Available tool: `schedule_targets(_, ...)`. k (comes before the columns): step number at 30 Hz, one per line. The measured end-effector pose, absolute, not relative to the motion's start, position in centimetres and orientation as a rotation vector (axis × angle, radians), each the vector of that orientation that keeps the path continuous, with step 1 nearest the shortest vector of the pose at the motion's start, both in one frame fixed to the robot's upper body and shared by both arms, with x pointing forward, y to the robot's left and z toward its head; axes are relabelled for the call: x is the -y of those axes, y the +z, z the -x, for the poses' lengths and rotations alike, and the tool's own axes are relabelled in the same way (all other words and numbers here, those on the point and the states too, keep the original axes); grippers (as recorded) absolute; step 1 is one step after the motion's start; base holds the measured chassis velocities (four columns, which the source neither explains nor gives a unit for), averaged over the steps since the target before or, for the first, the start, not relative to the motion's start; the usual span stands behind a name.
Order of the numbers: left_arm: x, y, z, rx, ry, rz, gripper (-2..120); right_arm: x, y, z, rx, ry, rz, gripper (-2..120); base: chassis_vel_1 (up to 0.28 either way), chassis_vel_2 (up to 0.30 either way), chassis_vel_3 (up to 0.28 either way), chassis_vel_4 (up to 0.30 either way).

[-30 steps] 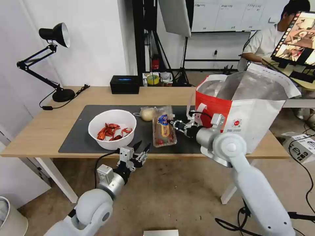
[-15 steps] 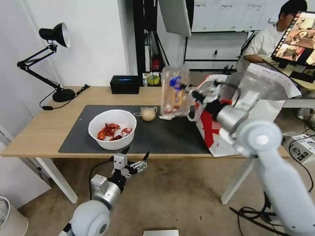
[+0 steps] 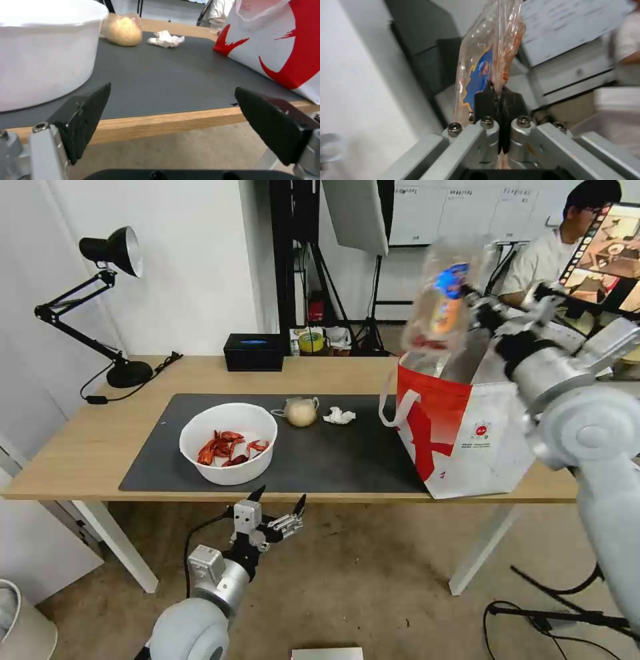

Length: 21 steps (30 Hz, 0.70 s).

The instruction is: Pick up the trash from the table and place it into the takeout bag.

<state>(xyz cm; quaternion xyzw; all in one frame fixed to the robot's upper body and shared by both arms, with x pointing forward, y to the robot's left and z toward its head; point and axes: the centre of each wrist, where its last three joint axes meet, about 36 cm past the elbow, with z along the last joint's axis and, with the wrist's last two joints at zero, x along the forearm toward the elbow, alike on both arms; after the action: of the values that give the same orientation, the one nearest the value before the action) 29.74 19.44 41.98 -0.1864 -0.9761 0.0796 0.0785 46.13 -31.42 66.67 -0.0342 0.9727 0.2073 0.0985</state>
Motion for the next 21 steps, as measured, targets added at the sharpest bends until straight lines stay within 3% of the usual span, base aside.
schedule_targets(8,-19.2,41.9,-29.7,2.92,0.238,0.563,100,32.5,64.0,-45.6,-2.949,0.503,-0.039,0,0.0,0.0,0.0,0.0)
schedule_targets(21,-19.1,41.8,-29.8,2.92,0.231,0.562,100,31.8,62.1,-45.0,-3.008,0.598,-0.008,0,0.0,0.0,0.0,0.0)
